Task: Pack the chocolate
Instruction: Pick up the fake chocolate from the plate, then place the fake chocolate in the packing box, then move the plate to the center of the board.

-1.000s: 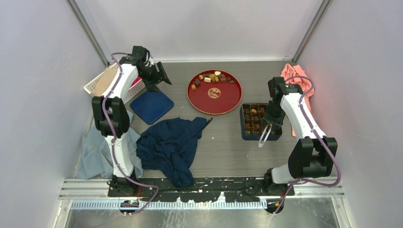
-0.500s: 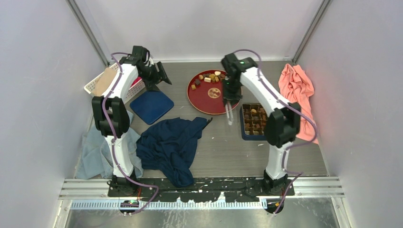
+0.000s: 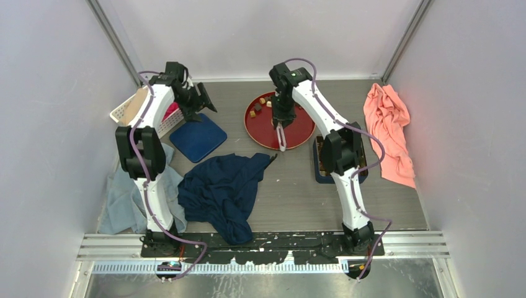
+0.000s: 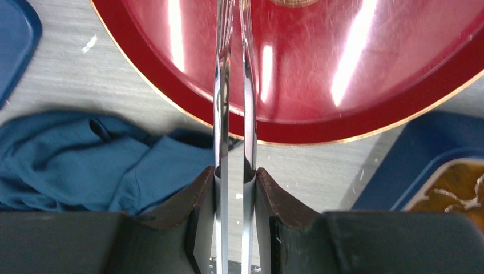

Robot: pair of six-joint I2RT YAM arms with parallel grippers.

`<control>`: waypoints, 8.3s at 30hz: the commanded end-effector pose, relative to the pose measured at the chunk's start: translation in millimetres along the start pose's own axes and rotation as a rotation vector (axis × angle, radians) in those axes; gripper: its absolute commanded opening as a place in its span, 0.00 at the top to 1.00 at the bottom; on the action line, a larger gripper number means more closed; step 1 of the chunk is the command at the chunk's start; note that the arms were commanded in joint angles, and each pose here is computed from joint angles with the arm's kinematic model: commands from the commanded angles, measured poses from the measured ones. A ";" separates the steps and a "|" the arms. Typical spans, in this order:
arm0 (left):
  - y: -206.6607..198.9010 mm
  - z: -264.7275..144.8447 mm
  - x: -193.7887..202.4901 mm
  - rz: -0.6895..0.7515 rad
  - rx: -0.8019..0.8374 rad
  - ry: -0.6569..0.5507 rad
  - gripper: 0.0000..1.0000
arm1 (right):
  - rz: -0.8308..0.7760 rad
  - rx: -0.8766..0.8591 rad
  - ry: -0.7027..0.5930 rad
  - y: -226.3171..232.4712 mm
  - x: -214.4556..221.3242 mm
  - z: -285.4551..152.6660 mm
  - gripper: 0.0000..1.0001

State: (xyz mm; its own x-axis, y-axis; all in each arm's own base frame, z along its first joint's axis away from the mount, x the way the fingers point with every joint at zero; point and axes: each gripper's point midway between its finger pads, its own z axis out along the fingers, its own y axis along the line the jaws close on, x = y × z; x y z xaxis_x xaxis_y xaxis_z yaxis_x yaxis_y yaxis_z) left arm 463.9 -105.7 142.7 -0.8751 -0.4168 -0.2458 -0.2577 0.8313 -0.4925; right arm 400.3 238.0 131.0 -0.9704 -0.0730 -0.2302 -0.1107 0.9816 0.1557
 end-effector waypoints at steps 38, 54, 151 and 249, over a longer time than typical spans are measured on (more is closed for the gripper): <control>-8.6 -28.4 -4.2 0.025 0.041 -0.043 0.27 | -0.091 -0.040 -0.006 63.7 -15.8 74.0 0.48; -8.1 -26.2 -2.8 0.033 0.042 -0.032 0.27 | -0.129 -0.028 -0.080 64.2 -35.7 90.3 0.50; -88.8 29.1 -15.6 0.013 0.190 -0.043 0.29 | 0.377 -0.001 0.032 -109.5 234.1 -101.4 0.89; -90.6 73.7 -20.1 0.054 0.131 -0.030 0.30 | 0.152 -0.005 -0.056 -64.0 63.2 -83.4 0.71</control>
State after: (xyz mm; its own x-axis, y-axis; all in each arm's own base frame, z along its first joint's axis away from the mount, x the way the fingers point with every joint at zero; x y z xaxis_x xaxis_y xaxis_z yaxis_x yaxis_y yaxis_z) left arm 532.9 -202.8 127.1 -0.8824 -0.3992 -0.2493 -0.1609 0.7536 -0.6373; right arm 282.9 135.3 176.5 -0.9768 0.1252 -0.1736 0.0969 0.9819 0.1629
